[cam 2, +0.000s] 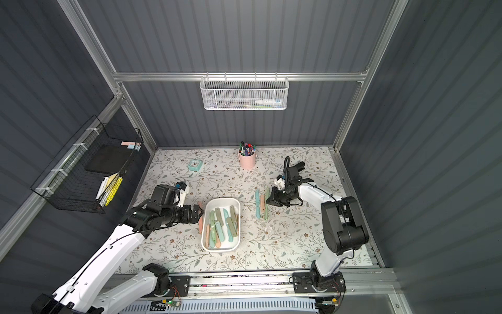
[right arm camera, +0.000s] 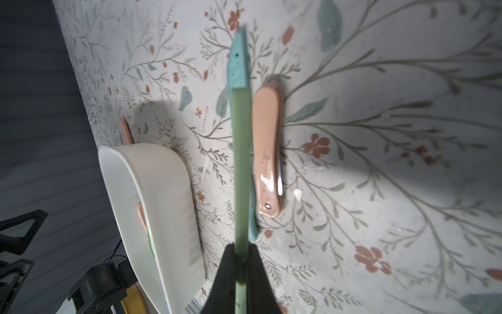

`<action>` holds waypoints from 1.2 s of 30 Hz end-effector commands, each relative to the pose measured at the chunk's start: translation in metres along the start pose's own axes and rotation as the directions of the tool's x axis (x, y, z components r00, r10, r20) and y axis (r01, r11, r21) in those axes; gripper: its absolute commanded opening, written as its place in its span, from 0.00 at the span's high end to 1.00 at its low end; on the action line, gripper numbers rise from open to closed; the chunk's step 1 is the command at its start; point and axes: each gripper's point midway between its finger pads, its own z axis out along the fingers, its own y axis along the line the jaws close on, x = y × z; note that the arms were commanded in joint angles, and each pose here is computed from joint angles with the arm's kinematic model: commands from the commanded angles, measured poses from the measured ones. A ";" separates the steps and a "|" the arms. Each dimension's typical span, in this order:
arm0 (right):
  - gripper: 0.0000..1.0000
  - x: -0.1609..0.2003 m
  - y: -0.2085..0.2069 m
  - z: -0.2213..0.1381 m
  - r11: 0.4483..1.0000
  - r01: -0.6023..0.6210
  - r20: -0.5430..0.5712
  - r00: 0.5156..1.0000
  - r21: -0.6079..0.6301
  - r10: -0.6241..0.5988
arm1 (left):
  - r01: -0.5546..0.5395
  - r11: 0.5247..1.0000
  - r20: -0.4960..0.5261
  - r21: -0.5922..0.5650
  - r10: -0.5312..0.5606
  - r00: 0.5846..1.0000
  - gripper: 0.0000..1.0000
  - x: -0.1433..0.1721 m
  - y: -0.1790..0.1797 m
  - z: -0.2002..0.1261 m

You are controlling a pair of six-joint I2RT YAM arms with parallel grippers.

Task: Take the fruit knife out of the storage box
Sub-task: Place the fruit knife at the center of the board.

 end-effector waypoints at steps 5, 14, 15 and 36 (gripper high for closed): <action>0.96 -0.009 -0.015 0.016 1.000 0.008 -0.081 0.997 0.002 -0.007 | 0.007 1.000 -0.015 0.005 -0.007 1.000 0.00 0.006 0.000 0.003; 0.96 -0.006 -0.020 0.034 1.000 0.010 -0.153 0.988 -0.014 -0.012 | 0.006 1.000 -0.013 0.003 -0.006 1.000 0.00 0.005 0.000 0.003; 0.95 -0.006 -0.022 0.035 1.000 0.009 -0.156 0.988 -0.009 -0.010 | 0.007 1.000 -0.015 0.002 -0.007 1.000 0.01 0.006 0.000 0.003; 0.51 0.003 0.016 -0.022 0.975 0.148 0.011 0.988 0.167 -0.152 | 0.007 1.000 -0.030 -0.003 -0.007 1.000 0.01 0.006 0.001 0.007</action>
